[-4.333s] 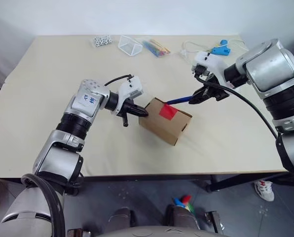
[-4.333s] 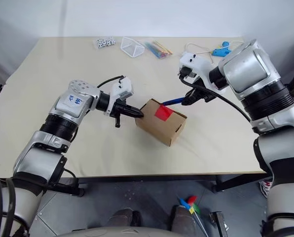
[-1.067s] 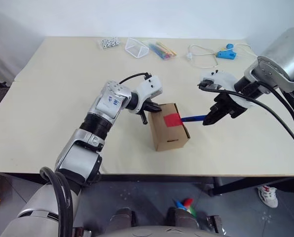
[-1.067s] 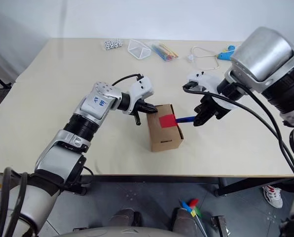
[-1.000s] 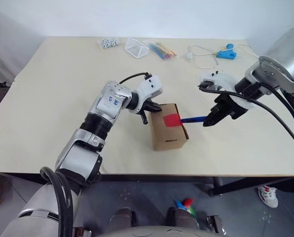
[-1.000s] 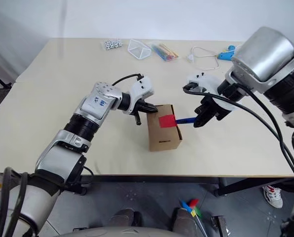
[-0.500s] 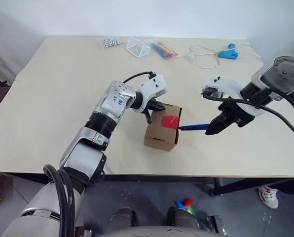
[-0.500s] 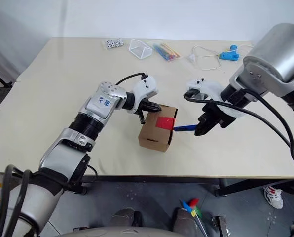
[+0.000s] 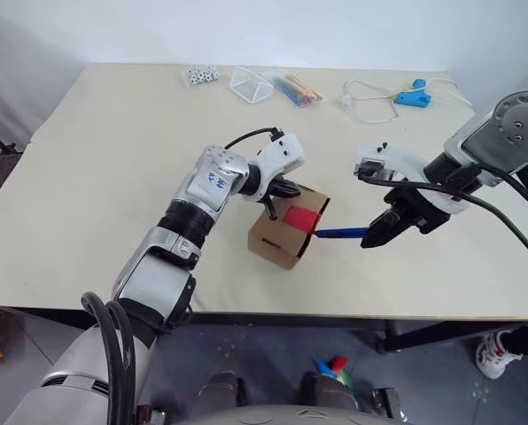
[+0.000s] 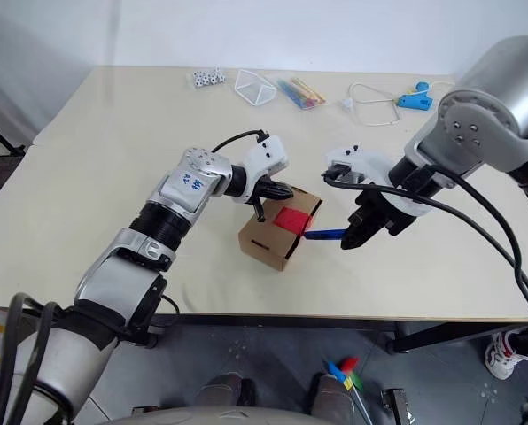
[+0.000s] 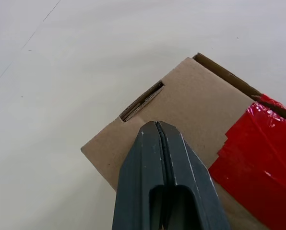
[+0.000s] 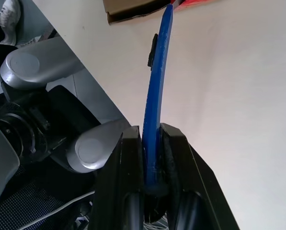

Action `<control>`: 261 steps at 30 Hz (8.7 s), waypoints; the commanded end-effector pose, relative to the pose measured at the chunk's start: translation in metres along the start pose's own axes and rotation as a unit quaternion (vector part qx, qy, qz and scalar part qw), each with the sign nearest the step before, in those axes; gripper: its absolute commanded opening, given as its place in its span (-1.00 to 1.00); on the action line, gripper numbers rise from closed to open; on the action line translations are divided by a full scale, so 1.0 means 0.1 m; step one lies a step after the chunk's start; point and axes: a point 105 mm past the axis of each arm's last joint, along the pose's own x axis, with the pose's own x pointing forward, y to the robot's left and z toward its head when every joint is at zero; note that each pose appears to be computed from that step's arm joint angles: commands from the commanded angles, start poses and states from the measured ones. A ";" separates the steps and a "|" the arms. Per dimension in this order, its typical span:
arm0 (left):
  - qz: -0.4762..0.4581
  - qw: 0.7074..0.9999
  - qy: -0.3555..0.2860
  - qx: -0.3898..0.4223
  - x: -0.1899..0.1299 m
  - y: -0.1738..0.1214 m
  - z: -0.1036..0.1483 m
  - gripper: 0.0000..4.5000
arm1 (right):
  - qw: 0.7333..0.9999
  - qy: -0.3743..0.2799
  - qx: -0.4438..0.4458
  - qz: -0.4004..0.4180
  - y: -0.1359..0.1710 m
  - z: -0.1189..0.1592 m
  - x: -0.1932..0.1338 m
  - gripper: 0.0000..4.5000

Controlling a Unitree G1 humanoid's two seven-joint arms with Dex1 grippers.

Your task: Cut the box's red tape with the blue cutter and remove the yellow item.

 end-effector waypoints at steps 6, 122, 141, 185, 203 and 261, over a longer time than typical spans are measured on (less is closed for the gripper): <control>0.004 0.996 0.085 -0.040 0.14 -0.09 -0.53 -1.00 | 0.997 -0.001 -0.030 0.073 0.30 0.00 -0.01 -0.93; -0.028 0.981 0.023 -0.190 -0.56 -0.47 -0.57 -1.00 | 0.936 -0.296 -0.147 -0.125 -0.40 0.83 0.89 -0.99; 0.007 0.973 0.000 -0.229 -0.82 -0.20 -0.62 -1.00 | 0.935 -0.278 -0.131 -0.179 -0.62 0.42 0.81 -0.99; -0.134 0.988 0.023 -0.073 -0.56 -0.14 -0.21 -1.00 | 0.919 -0.358 0.138 -0.093 -0.44 0.49 0.60 0.98; -0.139 0.987 0.036 -0.073 -0.54 -0.19 -0.32 -1.00 | 0.949 -0.259 0.132 -0.124 -0.53 0.05 0.83 0.98; -0.147 0.983 0.068 -0.091 -0.53 -0.44 -0.69 -1.00 | 0.941 -0.264 0.200 -0.065 -0.60 -0.25 0.94 0.98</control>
